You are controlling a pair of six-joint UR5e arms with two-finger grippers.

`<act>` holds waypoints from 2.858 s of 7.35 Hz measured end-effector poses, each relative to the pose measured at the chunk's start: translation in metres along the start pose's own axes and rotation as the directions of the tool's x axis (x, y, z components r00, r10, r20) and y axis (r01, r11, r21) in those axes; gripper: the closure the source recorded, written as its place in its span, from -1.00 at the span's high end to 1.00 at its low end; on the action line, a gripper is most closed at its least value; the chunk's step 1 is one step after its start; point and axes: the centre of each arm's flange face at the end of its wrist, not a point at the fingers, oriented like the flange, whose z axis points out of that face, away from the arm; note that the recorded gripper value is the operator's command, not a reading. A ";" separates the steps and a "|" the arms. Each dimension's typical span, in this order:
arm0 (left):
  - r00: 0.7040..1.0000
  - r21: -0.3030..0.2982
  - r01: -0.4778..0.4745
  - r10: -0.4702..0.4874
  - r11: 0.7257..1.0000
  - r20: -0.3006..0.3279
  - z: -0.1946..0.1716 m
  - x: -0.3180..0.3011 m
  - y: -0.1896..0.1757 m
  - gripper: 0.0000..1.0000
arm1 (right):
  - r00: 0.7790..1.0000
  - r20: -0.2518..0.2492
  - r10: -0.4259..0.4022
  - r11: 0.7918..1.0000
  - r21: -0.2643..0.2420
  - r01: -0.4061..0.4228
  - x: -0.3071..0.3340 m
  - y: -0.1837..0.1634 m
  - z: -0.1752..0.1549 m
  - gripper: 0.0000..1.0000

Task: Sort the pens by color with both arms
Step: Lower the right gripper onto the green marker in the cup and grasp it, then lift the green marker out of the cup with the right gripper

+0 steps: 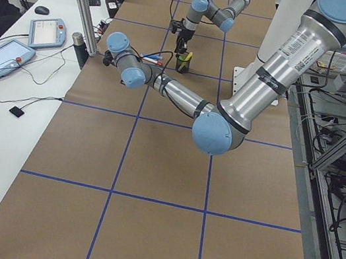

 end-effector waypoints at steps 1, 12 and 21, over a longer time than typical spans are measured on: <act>1.000 0.000 -0.001 0.001 1.000 0.000 0.000 0.000 0.000 0.17 | 1.000 0.001 0.000 1.000 0.000 0.000 -0.001 0.000 0.000 -0.31; 1.000 -0.007 -0.001 0.001 1.000 0.000 0.006 0.002 0.001 0.16 | 1.000 -0.011 0.006 1.000 -0.012 -0.006 -0.006 -0.007 -0.015 -0.78; 1.000 -0.003 0.002 -0.002 1.000 0.003 0.007 0.008 0.000 0.15 | 0.972 -0.095 0.216 0.974 -0.052 -0.222 -0.013 -0.151 -0.089 -0.78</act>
